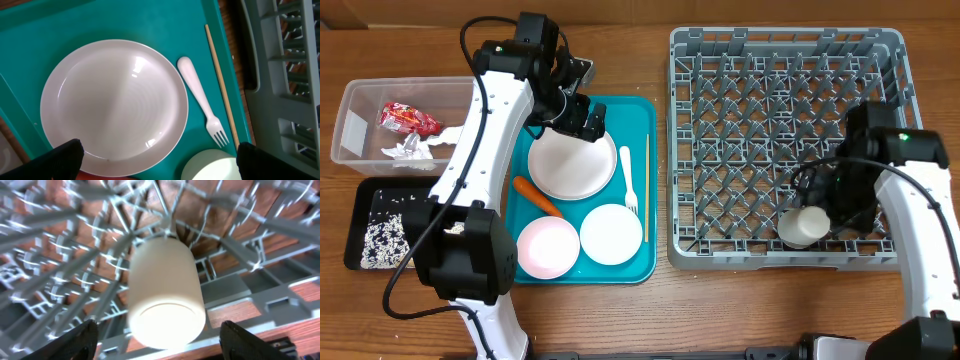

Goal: Sort waste into correct bins and load items into the dishwasher rack
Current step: 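Release the cup in the rack and raise the right gripper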

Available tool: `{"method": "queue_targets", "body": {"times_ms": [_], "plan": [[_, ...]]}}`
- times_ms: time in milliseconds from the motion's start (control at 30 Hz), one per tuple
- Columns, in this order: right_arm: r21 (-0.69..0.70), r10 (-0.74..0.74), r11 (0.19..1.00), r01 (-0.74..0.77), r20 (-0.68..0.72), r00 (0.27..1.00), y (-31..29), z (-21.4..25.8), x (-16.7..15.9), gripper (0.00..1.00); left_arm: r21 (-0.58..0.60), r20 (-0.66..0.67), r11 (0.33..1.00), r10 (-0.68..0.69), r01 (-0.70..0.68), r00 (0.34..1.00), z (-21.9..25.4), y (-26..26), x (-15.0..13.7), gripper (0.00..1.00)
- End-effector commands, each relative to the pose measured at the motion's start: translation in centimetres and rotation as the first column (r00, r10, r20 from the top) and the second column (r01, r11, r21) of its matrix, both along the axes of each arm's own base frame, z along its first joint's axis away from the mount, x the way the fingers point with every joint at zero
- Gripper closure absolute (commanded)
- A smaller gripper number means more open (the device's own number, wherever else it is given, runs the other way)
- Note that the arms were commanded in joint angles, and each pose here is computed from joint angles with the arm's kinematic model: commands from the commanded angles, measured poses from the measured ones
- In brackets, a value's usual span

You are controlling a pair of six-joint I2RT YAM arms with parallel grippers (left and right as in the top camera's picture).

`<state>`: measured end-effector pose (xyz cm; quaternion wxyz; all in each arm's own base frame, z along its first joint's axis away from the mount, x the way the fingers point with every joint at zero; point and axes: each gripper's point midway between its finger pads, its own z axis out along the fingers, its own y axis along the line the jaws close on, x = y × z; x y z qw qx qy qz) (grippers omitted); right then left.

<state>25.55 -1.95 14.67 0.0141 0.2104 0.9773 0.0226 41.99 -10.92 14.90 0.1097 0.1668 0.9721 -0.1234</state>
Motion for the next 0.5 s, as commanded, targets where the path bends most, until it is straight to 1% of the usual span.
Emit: {"method": "queue_targets", "body": {"times_ms": [0,67,133,200,267,333,467], "plan": [[0.002,0.014,1.0,-0.014,0.086,0.996,0.0,2.5,1.7,0.24,0.005,-0.004,1.0,0.004,-0.004,1.0,-0.2,0.0,0.1,0.0],[0.044,0.028,0.998,-0.033,0.116,0.993,0.8,3.4,2.2,0.28,0.005,-0.004,1.0,0.004,-0.004,1.0,-0.2,0.0,0.1,0.0],[0.135,0.095,0.984,-0.117,0.156,0.983,2.6,4.1,2.6,0.31,0.006,-0.005,1.0,0.004,-0.004,1.0,-0.2,0.0,0.1,0.0],[0.241,0.188,0.941,-0.236,0.208,0.96,4.8,4.7,2.6,0.31,0.006,-0.005,1.0,0.004,-0.004,1.0,-0.2,0.0,0.1,0.0],[0.313,0.26,0.889,-0.334,0.253,0.932,6.5,5.3,2.3,0.31,0.005,-0.004,1.0,0.004,-0.004,1.0,-0.2,0.0,0.1,0.0],[0.346,0.295,0.858,-0.38,0.274,0.915,7.3,5.6,2.0,0.3,0.005,-0.004,1.0,0.004,-0.004,1.0,-0.2,0.0,0.1,0.0],[0.356,0.297,0.855,-0.377,0.26,0.919,7.4,5.5,1.6,0.3,0.005,-0.004,1.0,0.004,-0.004,1.0,-0.2,0.0,0.1,0.0]]}}
